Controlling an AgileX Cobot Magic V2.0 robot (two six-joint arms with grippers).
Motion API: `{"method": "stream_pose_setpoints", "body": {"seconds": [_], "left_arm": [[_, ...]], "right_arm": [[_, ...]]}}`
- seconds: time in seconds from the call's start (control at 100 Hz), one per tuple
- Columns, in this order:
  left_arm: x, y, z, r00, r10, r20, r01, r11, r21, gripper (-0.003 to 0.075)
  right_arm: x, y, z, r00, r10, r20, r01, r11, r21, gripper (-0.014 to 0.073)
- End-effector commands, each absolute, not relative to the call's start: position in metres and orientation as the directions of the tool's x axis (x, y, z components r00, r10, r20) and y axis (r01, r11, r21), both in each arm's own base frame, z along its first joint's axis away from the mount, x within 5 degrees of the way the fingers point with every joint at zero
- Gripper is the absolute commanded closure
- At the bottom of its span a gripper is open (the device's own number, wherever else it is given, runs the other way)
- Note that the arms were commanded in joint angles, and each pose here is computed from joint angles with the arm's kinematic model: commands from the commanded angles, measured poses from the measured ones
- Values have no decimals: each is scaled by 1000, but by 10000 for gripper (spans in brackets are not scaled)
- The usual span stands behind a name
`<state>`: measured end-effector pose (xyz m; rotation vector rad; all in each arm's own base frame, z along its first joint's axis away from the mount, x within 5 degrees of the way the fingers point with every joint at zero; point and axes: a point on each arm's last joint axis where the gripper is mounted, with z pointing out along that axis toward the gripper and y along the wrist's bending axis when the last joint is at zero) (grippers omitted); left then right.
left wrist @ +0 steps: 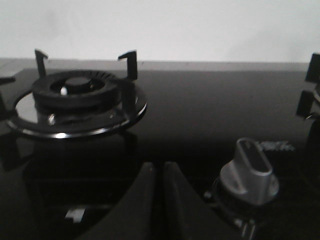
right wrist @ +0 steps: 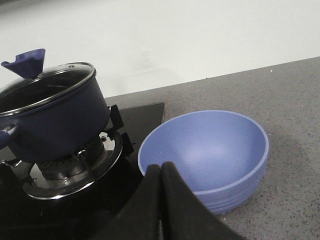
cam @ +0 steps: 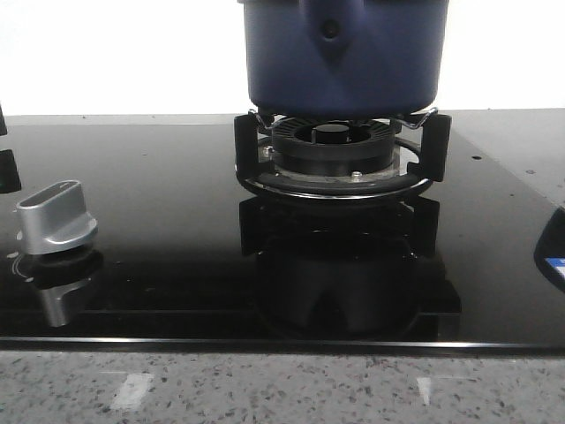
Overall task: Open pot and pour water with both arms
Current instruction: 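Release the lid knob and withdraw the left gripper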
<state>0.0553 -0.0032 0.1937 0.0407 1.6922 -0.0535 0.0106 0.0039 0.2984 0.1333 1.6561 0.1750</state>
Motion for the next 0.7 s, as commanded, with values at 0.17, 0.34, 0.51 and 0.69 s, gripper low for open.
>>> {"method": "stream_pose_setpoints", "body": {"seconds": [0.17,0.34,0.51,0.69], "left_arm": [[54,0,178,-196,-26,-980,-1,1000,-27,740],[54,0,178,-196,-26,-980,-1,1000,-27,741],[54,0,178,-196,-26,-980,-1,1000,-27,741],[54,0,178,-196,-26,-980,-1,1000,-27,741]], "right_arm": [[6,3,311,14,182,-983,-32,983,182,669],[6,3,311,14,182,-983,-32,983,182,669],[6,3,311,14,182,-983,-32,983,182,669],[6,3,311,14,182,-983,-32,983,182,669]]}}
